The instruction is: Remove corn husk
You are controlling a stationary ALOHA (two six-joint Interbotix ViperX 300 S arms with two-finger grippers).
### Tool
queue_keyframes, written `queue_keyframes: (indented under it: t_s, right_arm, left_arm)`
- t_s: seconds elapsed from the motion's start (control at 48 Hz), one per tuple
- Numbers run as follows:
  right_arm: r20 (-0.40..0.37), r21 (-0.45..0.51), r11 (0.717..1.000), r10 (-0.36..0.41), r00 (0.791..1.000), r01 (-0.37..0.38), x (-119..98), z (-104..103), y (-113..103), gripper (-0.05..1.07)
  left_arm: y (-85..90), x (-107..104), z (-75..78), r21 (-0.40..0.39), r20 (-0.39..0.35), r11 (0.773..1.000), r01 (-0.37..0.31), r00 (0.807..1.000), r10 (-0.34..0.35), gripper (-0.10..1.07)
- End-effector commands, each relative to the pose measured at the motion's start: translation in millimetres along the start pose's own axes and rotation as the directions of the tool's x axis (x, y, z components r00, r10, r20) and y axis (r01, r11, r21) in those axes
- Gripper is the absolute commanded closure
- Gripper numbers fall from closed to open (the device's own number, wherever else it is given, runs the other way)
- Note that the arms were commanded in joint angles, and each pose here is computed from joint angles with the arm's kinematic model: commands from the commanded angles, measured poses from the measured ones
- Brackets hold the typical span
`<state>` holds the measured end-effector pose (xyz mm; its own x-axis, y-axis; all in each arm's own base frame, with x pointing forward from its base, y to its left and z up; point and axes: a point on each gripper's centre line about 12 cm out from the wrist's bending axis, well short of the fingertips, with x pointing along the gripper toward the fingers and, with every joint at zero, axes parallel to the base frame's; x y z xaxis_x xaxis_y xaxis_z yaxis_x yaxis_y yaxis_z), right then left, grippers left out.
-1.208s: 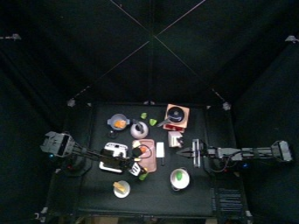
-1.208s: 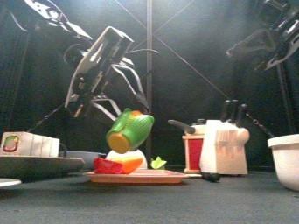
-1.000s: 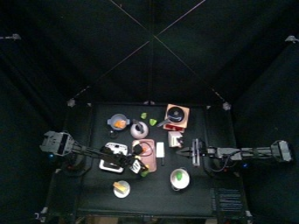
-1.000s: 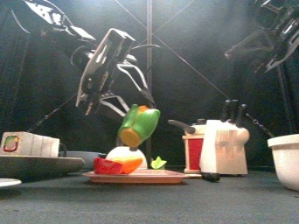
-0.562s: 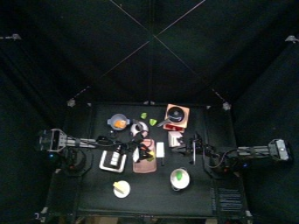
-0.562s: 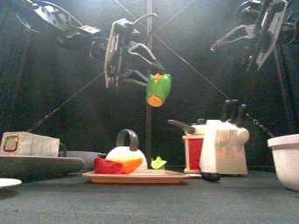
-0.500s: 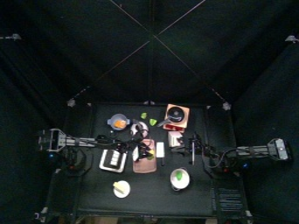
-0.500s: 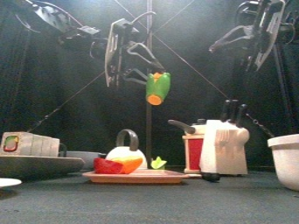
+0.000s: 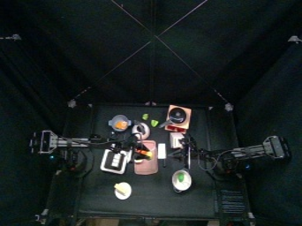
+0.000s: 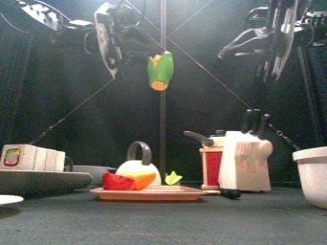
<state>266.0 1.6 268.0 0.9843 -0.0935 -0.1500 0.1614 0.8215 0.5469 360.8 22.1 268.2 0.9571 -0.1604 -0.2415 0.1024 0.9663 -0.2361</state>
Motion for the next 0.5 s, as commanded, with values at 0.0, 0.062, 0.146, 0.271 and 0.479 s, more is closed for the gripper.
queue_keyframes:
  t_s: [0.0, 0.062, 0.146, 0.271, 0.479]
  right_arm:
    - [0.061, -0.001, 1.000, 0.031, 0.998, -0.031, 3.5, 12.7, 11.6, 0.99]
    - [0.072, -0.010, 0.999, 0.046, 0.996, -0.045, 5.7, 13.1, 16.6, 0.99]
    - [0.078, -0.028, 0.998, 0.058, 0.995, -0.056, 10.8, 10.9, 21.2, 0.99]
    - [0.086, -0.045, 0.997, 0.059, 0.994, -0.056, 19.3, 6.1, 23.4, 0.98]
    - [0.113, -0.109, 0.992, 0.074, 0.991, -0.062, 30.6, 6.5, 27.1, 0.90]
  left_arm:
    - [-3.5, -11.6, 16.8, 0.003, 0.106, 0.999, 0.033, 0.994, -0.033, 0.39]
    - [-2.2, -14.6, 14.4, 0.015, 0.148, 0.999, 0.047, 0.988, -0.048, 0.39]
    - [-0.2, -18.7, 9.7, 0.044, 0.220, 0.997, 0.056, 0.973, -0.064, 0.39]
    - [0.7, -25.5, 7.3, 0.088, 0.342, 0.995, 0.036, 0.937, -0.065, 0.39]
    - [9.2, -35.7, 3.7, 0.057, 0.468, 0.994, -0.096, 0.882, 0.059, 0.39]
